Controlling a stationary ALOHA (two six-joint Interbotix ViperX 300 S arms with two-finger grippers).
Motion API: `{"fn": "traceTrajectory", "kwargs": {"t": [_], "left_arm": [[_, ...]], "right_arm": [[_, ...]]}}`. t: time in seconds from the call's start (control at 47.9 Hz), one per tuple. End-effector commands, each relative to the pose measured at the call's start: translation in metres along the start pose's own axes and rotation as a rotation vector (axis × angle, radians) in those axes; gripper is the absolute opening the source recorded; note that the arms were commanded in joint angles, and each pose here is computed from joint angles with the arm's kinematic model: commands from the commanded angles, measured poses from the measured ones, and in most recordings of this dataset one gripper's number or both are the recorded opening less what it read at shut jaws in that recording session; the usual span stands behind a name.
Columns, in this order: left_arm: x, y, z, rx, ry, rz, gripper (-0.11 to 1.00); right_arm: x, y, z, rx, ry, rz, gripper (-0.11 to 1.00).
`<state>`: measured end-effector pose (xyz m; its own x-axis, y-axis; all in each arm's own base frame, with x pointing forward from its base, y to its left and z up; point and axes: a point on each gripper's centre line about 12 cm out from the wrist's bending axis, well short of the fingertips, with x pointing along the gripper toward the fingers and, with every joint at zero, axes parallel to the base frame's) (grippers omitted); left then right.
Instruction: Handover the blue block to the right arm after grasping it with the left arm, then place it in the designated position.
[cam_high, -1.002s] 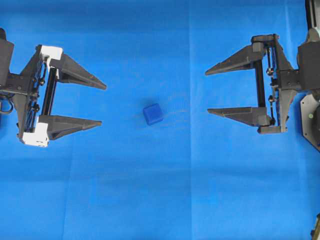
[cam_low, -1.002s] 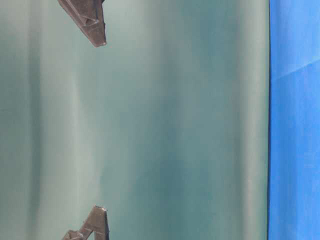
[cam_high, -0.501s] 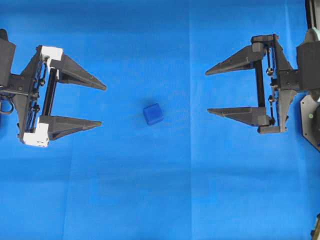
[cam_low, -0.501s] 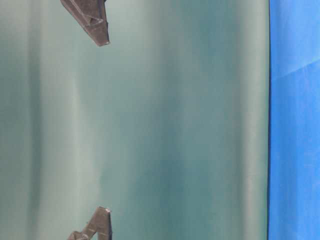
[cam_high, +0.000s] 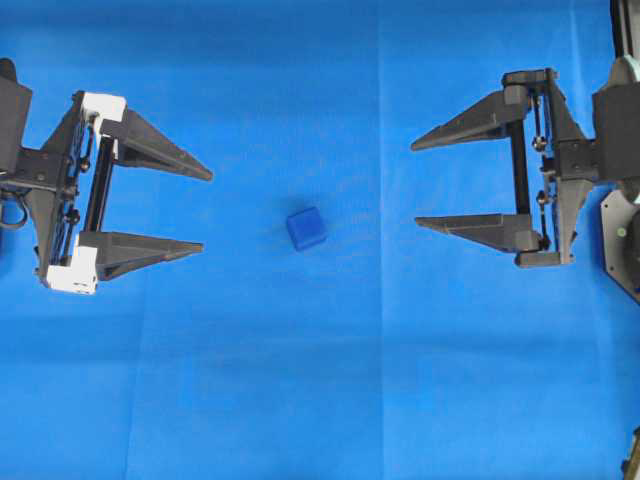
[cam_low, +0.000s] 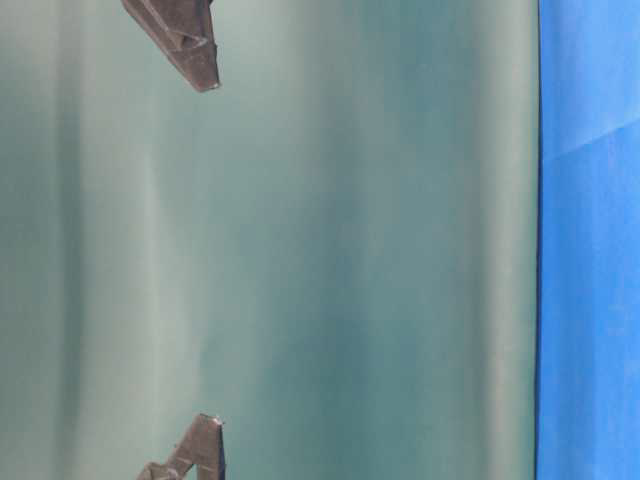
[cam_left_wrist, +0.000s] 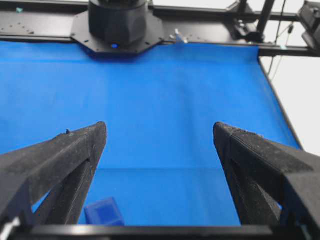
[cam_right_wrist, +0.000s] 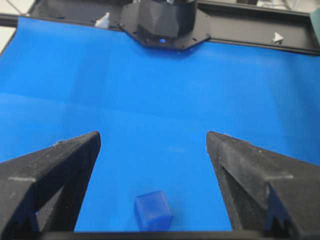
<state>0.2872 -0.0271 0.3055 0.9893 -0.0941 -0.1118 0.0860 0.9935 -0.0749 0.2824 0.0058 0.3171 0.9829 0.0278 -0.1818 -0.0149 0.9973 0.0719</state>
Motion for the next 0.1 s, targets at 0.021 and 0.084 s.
{"fn": "traceTrajectory", "kwargs": {"t": [0.021,0.084], "left_arm": [[-0.0009,-0.0013,0.0118,0.0,-0.035,-0.004,0.92],[-0.0009,-0.0013,0.0112,0.0,-0.034,-0.004,0.92]], "right_arm": [[-0.001,0.0006,0.0067,-0.002,-0.021,0.003,0.81],[-0.001,0.0006,0.0067,-0.002,-0.021,0.003,0.81]]}}
